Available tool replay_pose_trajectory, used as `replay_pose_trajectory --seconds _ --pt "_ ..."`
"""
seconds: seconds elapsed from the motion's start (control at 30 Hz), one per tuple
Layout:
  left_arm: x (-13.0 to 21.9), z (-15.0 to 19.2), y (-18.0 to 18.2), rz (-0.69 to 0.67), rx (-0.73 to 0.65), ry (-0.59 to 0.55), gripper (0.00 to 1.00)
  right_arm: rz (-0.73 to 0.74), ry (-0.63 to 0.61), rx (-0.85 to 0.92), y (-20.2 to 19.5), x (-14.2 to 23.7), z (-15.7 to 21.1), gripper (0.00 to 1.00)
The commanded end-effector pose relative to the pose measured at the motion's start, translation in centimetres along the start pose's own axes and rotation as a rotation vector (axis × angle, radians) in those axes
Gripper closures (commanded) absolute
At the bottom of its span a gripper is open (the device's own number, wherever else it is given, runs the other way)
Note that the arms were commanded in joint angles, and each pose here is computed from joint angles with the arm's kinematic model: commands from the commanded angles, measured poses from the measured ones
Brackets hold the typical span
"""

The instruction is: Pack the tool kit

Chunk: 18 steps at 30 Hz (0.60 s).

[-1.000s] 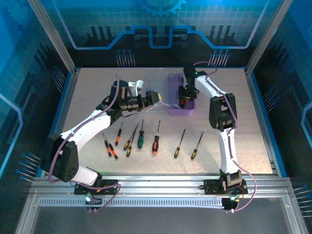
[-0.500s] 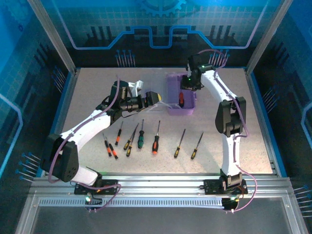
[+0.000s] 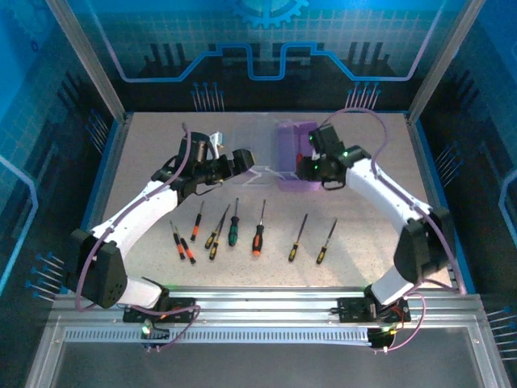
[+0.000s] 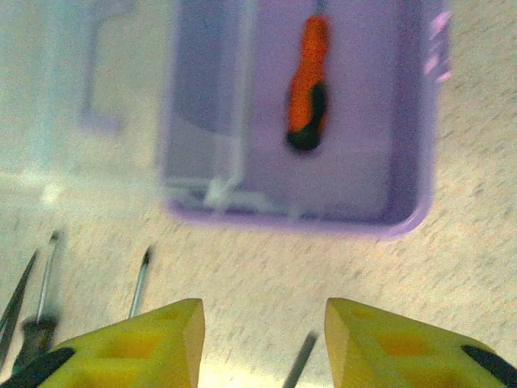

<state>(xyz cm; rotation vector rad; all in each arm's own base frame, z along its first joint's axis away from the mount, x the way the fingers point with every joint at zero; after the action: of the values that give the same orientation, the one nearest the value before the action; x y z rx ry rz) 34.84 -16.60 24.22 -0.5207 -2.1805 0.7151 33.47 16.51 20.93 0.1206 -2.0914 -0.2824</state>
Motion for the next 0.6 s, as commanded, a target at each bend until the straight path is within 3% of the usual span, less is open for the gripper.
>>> replay_pose_trajectory --seconds 0.0,0.27,0.57 --pt "1.9 -1.7 1.7 -0.104 0.040 -0.074 0.01 0.037 0.007 -0.003 1.3 -0.9 4.1 0.53" --pt "2.9 -3.0 4.0 -0.178 0.068 -0.128 0.01 -0.010 0.128 0.065 6.8 -3.0 12.4 0.43" --pt "2.8 -3.0 4.0 -0.167 0.078 -0.126 0.01 0.034 0.219 0.131 10.1 -6.1 15.7 0.38"
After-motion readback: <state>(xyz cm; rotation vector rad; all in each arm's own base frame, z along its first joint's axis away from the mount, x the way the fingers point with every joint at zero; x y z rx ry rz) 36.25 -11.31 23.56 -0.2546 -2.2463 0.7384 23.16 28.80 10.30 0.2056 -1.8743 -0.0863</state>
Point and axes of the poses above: each hand's point on the last joint's axis, 136 mm out from that joint toward the fingers, its own x axis back along the fingers, its own y axis along the line the jaws close on, z = x × y, the point moved 5 cm from there along x, back along the fingers, and after that the axes turned 6 degrees about -x, right-handed, at the moved point
